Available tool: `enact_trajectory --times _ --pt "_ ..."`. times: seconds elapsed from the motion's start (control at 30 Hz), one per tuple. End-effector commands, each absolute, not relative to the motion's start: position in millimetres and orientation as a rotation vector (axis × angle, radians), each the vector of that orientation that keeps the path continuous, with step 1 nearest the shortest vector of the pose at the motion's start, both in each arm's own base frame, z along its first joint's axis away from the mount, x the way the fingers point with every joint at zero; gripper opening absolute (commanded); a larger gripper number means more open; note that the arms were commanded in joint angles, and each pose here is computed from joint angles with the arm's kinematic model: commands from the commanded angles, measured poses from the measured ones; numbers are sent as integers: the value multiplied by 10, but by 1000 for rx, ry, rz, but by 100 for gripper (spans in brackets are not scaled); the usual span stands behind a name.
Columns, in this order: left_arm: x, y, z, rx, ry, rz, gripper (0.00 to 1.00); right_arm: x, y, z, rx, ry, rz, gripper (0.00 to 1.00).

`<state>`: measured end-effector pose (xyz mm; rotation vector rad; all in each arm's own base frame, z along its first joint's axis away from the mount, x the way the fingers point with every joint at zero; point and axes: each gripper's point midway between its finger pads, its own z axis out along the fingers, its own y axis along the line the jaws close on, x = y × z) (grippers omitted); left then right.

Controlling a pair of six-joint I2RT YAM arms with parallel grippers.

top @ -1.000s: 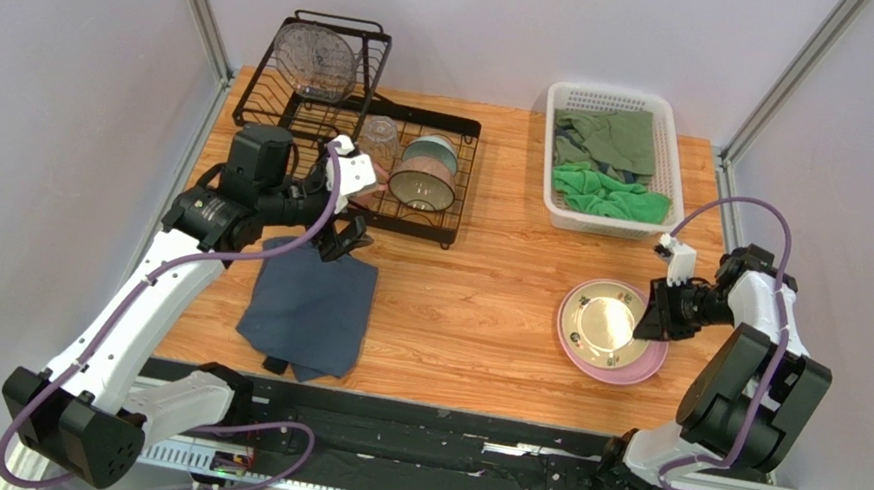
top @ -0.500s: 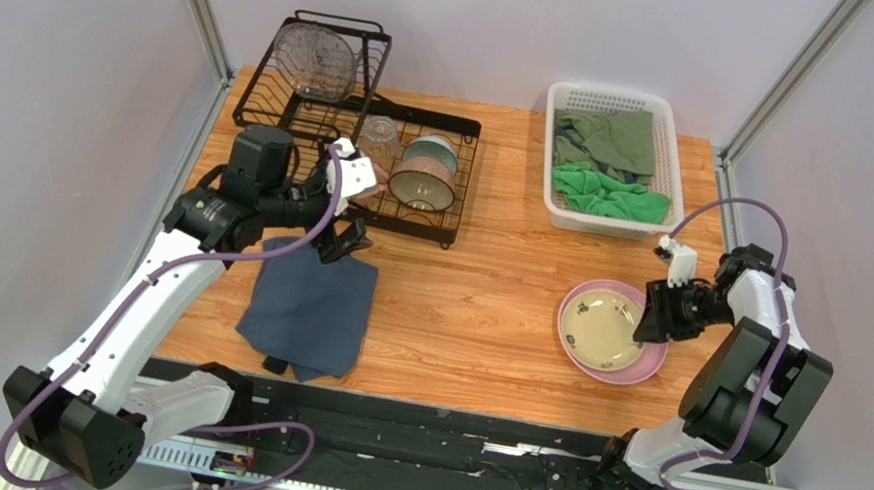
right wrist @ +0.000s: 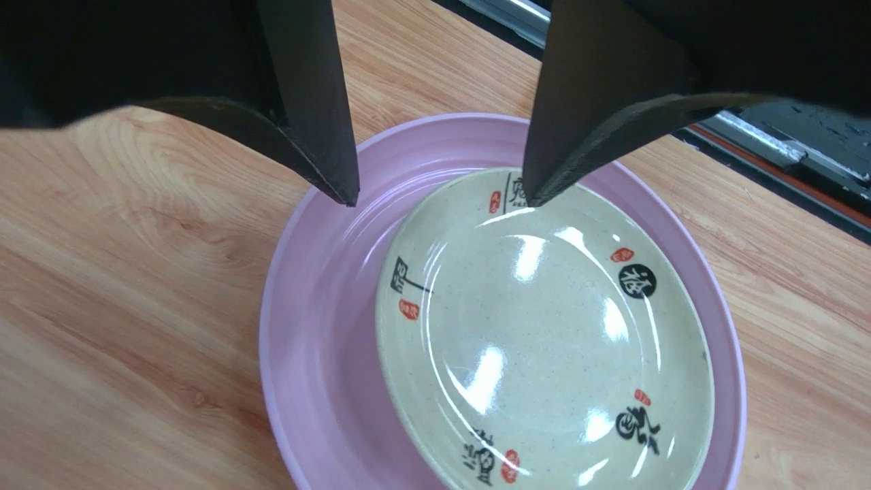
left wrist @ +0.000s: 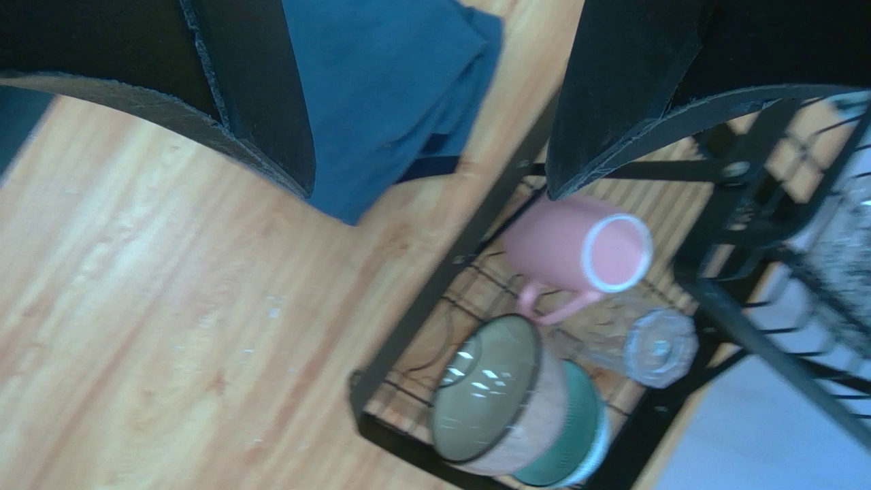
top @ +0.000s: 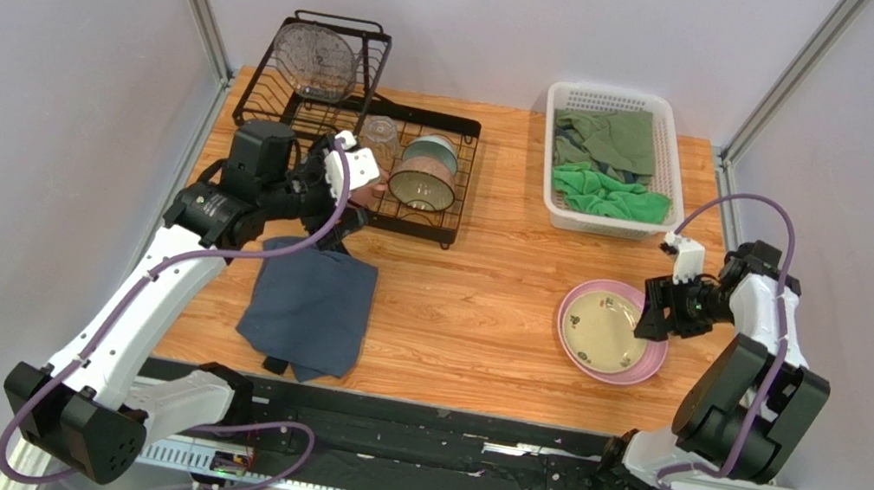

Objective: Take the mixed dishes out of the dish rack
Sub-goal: Place the plate at the center of the board, then pick up the plate from the dish rack.

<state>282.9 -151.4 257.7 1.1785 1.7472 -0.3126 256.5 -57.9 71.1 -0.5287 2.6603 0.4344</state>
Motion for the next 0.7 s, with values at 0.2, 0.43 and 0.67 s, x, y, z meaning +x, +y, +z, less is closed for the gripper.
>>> enact_trajectory --times 0.2,0.43,0.67 --pt "3499 -1163 3531 1206 1510 202 93 2728 -445 1693 -567 2382 312 76" --pt "3964 -997 4025 1364 1383 480 94 2717 -162 2058 -633 2254 307 82" --pt "4559 -872 4108 1588 1305 674 93 2740 25 2173 -653 2219 391 83"
